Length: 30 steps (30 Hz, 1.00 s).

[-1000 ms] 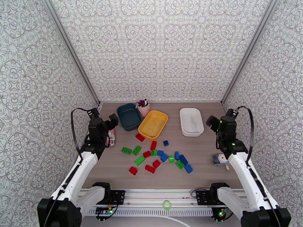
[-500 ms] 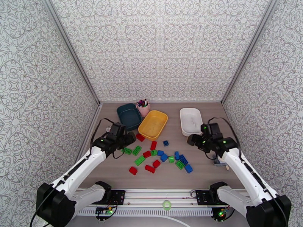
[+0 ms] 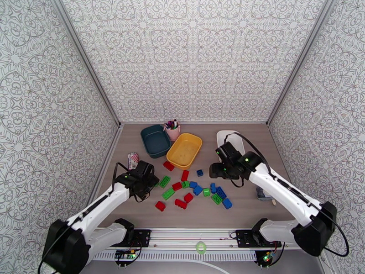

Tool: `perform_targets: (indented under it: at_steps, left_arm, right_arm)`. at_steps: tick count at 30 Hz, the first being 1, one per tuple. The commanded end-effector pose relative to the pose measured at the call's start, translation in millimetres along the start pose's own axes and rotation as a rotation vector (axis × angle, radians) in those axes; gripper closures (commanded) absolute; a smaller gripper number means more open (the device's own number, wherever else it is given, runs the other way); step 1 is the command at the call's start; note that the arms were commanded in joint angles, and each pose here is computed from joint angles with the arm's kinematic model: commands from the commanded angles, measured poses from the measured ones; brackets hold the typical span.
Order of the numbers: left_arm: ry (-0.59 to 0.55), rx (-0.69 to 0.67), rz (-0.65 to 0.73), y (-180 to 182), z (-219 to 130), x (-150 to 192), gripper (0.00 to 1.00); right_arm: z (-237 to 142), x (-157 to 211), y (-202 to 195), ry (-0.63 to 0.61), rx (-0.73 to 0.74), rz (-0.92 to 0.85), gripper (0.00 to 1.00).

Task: Sort the legos into containers by color

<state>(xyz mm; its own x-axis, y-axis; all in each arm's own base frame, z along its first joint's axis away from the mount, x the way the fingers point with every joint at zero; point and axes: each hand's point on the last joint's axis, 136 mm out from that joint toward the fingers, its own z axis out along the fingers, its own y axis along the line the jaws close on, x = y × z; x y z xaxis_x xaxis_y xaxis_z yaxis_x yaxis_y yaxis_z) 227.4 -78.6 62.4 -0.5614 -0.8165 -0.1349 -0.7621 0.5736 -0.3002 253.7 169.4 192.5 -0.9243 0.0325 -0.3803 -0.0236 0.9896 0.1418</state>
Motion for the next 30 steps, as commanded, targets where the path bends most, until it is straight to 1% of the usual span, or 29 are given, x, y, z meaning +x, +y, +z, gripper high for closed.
perform_targets:
  at_steps: [1, 4, 6, 8, 13, 18, 24, 30]
  left_arm:
    - [-0.007, 0.035, -0.088, -19.5, 4.1, -12.4, 0.25]
    - [-0.017, 0.016, -0.109, -25.1, 7.9, -20.1, 0.25]
    - [-0.017, 0.012, -0.119, -31.2, 9.9, -24.5, 0.25]
    - [-0.005, 0.005, -0.121, -37.6, 13.3, -25.9, 0.26]
    - [0.047, -0.080, -0.127, -37.4, 25.1, -22.4, 0.32]
    - [0.077, -0.127, -0.128, -36.3, 31.6, -19.2, 0.32]
    - [0.089, -0.155, -0.128, -33.8, 38.1, -19.4, 0.33]
    - [0.113, -0.151, -0.151, -29.4, 52.7, -20.8, 0.41]
  right_arm:
    - [-22.1, -16.4, -20.6, -0.050, 0.145, 0.011, 0.14]
    - [-32.1, -28.8, -30.2, -0.096, 0.216, 0.052, 0.06]
    - [-31.4, -31.2, -24.1, -0.096, 0.191, 0.032, 0.04]
    - [-27.7, -31.3, -19.4, -0.084, 0.175, 0.013, 0.04]
    - [-20.8, -32.5, -14.0, -0.056, 0.175, -0.011, 0.06]
    - [-21.0, -37.6, -10.5, -0.073, 0.164, -0.011, 0.06]
    - [-15.8, -36.9, -9.1, -0.065, 0.160, -0.005, 0.06]
    - [-8.8, -33.7, -1.2, -0.050, 0.117, 0.013, 0.07]
